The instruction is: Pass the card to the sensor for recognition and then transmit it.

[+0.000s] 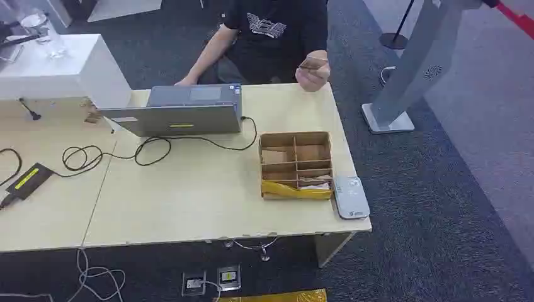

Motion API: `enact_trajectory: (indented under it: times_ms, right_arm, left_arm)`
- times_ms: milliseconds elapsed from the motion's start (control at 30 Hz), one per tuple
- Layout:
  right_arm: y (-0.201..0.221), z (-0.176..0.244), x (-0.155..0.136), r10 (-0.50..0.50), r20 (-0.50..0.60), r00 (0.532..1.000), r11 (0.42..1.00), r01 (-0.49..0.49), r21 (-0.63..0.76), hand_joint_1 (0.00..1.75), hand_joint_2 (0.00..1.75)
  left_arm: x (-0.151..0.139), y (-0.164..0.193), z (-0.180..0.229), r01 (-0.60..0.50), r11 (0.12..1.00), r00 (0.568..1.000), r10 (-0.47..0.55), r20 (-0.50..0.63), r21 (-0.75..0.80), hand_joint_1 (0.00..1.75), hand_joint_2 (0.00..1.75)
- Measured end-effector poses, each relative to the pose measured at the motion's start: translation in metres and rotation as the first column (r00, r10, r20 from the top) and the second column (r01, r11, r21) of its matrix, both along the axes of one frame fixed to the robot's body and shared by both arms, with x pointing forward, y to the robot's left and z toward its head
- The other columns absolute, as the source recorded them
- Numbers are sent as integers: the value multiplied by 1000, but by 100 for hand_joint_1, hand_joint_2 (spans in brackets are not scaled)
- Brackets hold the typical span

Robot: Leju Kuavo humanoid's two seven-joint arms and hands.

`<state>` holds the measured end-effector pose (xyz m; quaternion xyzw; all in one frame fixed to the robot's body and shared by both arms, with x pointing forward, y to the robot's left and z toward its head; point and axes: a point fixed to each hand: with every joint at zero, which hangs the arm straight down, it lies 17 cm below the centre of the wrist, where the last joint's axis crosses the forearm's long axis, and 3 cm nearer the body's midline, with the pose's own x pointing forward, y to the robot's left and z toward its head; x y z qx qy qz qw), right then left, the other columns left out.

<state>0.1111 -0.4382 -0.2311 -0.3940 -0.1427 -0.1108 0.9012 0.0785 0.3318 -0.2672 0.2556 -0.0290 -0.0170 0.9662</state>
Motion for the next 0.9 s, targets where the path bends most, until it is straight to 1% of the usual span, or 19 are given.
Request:
enact_trajectory:
  times_ms: [67,167,233,333,467,533,567,600,633,700,733,767,800,833,867,900]
  right_arm:
    - [-9,6,3,-23,43,999,999,24,-30,0,0]
    - [-32,19,6,-98,132,986,990,110,-90,0,0]
    - [-55,28,6,-134,163,977,980,156,-126,0,0]
    - [-113,48,1,-221,214,951,946,263,-188,0,0]
    - [-187,87,2,-276,326,904,891,368,-266,0,0]
    - [-220,102,8,-308,370,877,877,412,-246,0,0]
    - [-233,107,8,-340,380,860,869,442,-222,0,0]
    - [-241,105,0,-407,373,834,856,491,-163,0,0]
    - [-251,105,-18,-498,351,793,817,565,-117,0,0]
    - [-269,117,-68,-665,324,673,686,722,-89,0,0]
    - [-282,134,-88,-714,354,604,611,785,-104,0,0]
    - [-298,154,-101,-723,394,568,563,814,-139,0,0]
    - [-316,179,-104,-696,434,572,550,813,-190,0,0]
    - [-335,204,-97,-647,470,600,562,792,-239,0,0]
    - [-351,232,-84,-585,508,632,579,765,-284,0,0]
    - [-361,252,-72,-535,535,654,591,742,-316,0,0]
  left_arm:
    - [-2,2,0,-10,1000,1000,11,-6,5,0,0]
    - [-3,4,0,-20,1000,1000,20,-8,6,0,0]
    - [-3,4,0,-23,1000,1000,23,-8,6,0,0]
    - [-3,4,0,-22,1000,1000,22,-8,5,0,0]
    - [-3,4,0,-27,1000,1000,27,-6,1,0,0]
    - [-2,4,0,-29,1000,1000,29,-1,-3,0,0]
    - [-1,4,-1,-29,1000,1000,29,3,-6,0,0]
    - [-1,3,-1,-28,1000,1000,28,5,-7,0,0]
    - [-1,3,-1,-27,1000,1000,27,7,-10,0,0]
    - [-1,2,-1,-25,1000,1000,25,7,-14,0,0]
    - [-1,2,-1,-23,1000,1000,23,9,-16,0,0]
    - [-1,2,-2,-21,1000,1000,22,8,-17,0,0]
    - [-1,2,-2,-19,1000,1000,19,8,-21,0,0]
    - [-1,2,-2,-18,1000,1000,18,9,-22,0,0]
    - [1,1,-2,-14,1000,1000,15,12,-22,0,0]
    - [3,1,-1,-12,1000,1000,12,14,-23,0,0]
